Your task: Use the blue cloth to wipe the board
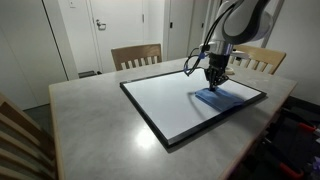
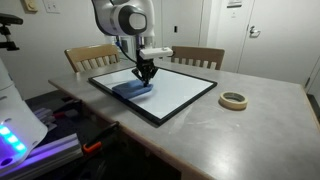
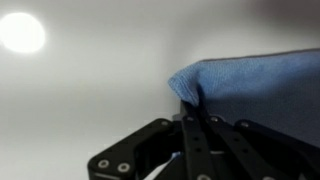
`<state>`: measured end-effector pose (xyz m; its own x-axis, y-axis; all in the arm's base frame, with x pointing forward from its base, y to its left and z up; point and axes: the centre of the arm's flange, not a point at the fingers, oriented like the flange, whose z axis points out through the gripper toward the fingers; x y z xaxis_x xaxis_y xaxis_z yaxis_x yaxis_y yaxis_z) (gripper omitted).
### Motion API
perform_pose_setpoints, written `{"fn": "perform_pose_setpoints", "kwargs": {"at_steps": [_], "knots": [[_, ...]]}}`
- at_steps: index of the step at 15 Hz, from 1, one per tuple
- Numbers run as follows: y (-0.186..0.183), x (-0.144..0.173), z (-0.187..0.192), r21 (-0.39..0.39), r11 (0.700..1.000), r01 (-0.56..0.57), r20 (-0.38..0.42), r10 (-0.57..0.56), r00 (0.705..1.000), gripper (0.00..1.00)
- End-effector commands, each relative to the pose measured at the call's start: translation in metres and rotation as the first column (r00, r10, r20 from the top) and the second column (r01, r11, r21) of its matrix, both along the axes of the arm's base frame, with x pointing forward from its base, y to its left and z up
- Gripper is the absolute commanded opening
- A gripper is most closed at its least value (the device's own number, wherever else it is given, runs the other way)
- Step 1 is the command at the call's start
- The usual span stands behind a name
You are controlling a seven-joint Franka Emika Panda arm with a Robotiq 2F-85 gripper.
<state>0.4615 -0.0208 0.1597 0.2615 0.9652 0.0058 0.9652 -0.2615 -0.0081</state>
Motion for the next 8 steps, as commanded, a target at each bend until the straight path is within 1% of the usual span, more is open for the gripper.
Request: {"fn": "perform_pose_setpoints", "kwargs": {"at_steps": [1,8], "knots": [[0.024,-0.003,-0.016,-0.005,1.000,0.015,-0.033,-0.015,0.999,0.01],[0.042,0.005,-0.009,-0.047,0.999,-0.001,-0.020,0.000,1.000,0.01]]}}
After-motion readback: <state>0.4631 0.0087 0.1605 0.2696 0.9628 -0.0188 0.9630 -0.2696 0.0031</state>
